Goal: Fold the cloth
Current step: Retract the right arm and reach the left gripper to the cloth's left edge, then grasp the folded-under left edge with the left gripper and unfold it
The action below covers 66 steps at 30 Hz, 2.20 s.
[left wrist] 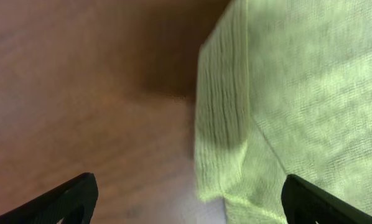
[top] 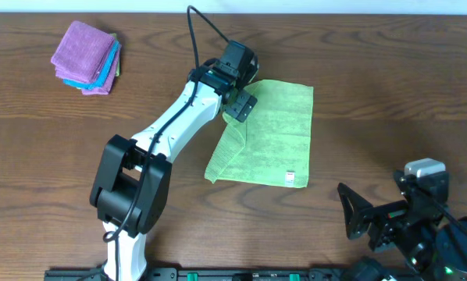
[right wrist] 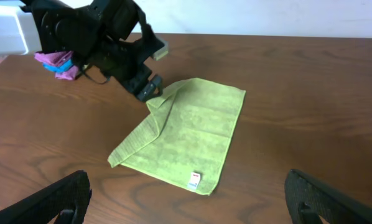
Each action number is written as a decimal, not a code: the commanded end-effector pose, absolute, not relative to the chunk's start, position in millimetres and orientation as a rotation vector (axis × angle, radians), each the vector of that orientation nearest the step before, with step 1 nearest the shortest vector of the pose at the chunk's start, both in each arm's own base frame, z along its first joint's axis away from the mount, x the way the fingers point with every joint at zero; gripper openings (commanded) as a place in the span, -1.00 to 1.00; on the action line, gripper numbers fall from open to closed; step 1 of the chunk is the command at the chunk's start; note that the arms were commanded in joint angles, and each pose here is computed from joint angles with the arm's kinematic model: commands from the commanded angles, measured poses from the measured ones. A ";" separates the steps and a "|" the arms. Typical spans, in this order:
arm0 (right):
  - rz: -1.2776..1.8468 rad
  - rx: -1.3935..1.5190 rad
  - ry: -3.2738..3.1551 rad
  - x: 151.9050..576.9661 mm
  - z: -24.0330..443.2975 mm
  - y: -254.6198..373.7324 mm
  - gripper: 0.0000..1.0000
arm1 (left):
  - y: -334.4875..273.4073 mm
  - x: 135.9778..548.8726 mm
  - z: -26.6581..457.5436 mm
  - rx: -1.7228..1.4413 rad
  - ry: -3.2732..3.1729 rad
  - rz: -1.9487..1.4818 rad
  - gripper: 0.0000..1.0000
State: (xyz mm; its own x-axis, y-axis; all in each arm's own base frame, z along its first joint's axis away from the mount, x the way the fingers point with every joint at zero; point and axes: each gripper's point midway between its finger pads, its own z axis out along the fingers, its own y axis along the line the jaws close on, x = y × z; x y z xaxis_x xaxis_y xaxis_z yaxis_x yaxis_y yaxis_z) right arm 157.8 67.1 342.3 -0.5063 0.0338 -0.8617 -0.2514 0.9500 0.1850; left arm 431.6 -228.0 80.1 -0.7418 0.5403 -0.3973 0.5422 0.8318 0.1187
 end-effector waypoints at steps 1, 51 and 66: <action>0.343 -0.152 2.073 158.4 342.7 66.3 0.98 | -237.9 424.8 80.7 0.794 2.622 -0.096 0.91; 0.390 -0.166 2.084 155.4 341.6 72.6 0.89 | -214.3 452.6 39.9 0.760 2.608 0.176 -0.88; 0.379 -0.161 2.085 155.8 341.3 71.0 0.85 | -220.3 439.6 36.8 0.816 2.649 0.088 -0.56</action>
State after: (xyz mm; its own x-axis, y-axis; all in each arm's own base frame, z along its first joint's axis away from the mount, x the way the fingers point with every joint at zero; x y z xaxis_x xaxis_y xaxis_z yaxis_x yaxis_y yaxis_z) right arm 155.9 70.5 341.2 -0.5153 0.0316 -0.8564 -0.2675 0.9435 0.1958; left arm 443.7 -211.2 33.3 -0.7703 0.5515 -0.3202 0.5058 0.8341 0.2201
